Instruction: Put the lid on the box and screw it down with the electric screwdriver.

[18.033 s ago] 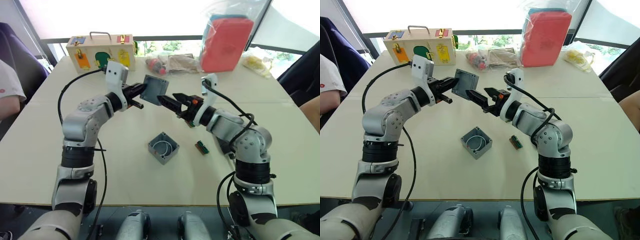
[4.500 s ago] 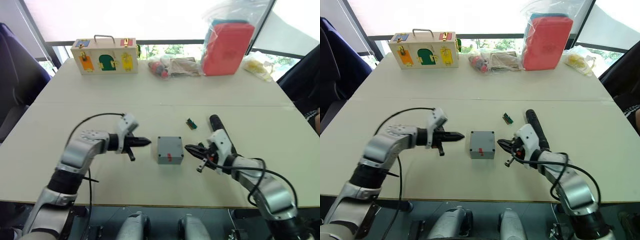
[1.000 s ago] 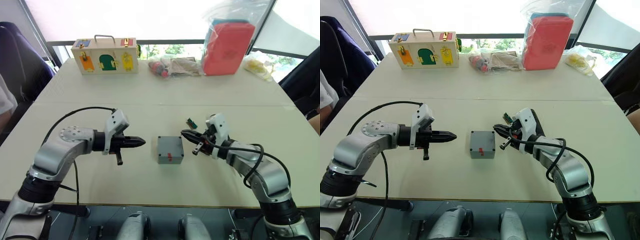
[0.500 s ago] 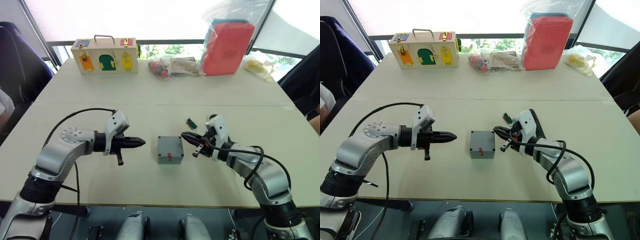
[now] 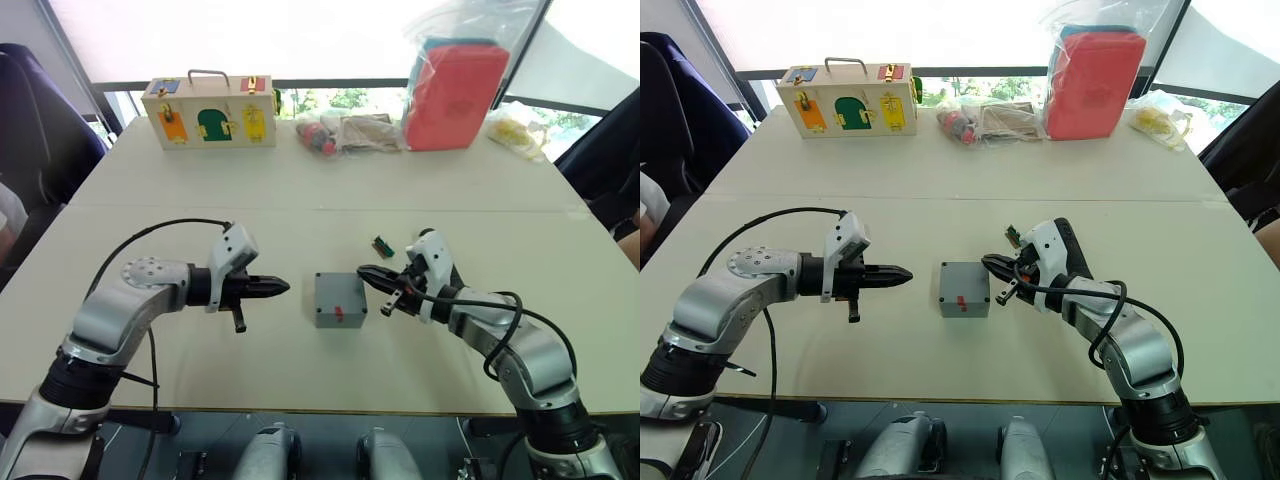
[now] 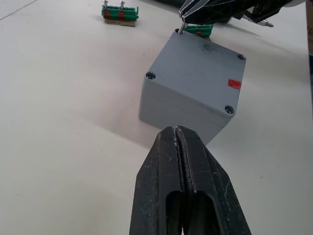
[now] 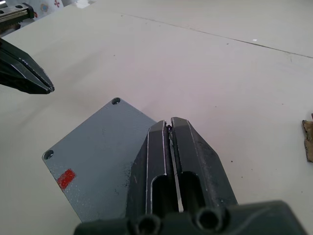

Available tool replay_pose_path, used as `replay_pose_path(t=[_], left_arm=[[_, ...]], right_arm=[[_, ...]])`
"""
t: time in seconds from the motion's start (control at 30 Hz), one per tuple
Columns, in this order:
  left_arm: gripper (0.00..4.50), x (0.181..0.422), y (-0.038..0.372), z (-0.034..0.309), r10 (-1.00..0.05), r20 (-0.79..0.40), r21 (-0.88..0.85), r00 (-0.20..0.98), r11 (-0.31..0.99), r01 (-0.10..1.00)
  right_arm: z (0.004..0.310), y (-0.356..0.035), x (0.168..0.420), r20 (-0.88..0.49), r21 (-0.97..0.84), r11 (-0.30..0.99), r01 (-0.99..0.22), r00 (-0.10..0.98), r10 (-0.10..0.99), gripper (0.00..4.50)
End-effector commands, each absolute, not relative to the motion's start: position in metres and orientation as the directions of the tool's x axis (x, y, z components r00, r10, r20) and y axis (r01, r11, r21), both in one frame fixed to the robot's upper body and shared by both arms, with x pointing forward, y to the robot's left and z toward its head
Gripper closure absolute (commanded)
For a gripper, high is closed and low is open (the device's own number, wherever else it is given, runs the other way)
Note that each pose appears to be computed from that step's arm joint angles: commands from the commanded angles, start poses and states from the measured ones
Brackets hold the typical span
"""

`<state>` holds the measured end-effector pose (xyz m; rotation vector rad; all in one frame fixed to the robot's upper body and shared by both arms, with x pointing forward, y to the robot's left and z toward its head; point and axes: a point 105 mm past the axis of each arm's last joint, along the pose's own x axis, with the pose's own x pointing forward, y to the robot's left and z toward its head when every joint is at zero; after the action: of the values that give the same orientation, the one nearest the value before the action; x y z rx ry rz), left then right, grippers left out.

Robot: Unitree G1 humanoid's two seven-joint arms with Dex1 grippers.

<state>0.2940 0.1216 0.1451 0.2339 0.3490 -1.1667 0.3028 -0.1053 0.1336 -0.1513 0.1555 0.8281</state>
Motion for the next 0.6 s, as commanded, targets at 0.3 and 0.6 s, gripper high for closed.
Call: replay_pose_path(t=[0.3, 0.6], left_arm=[[4.5, 0.291, 0.116, 0.154, -0.863, -0.363, 0.036, 0.351, 0.363, 0.931], [4.5, 0.296, 0.114, 0.161, -0.877, -0.331, 0.034, 0.348, 0.357, 0.933]], right_arm=[[0.139, -0.103, 0.306, -0.191, -0.105, 0.661, -0.743, 0.667, 0.72, 4.46], [0.15, -0.108, 0.305, -0.174, -0.12, 0.665, -0.738, 0.675, 0.717, 2.19]])
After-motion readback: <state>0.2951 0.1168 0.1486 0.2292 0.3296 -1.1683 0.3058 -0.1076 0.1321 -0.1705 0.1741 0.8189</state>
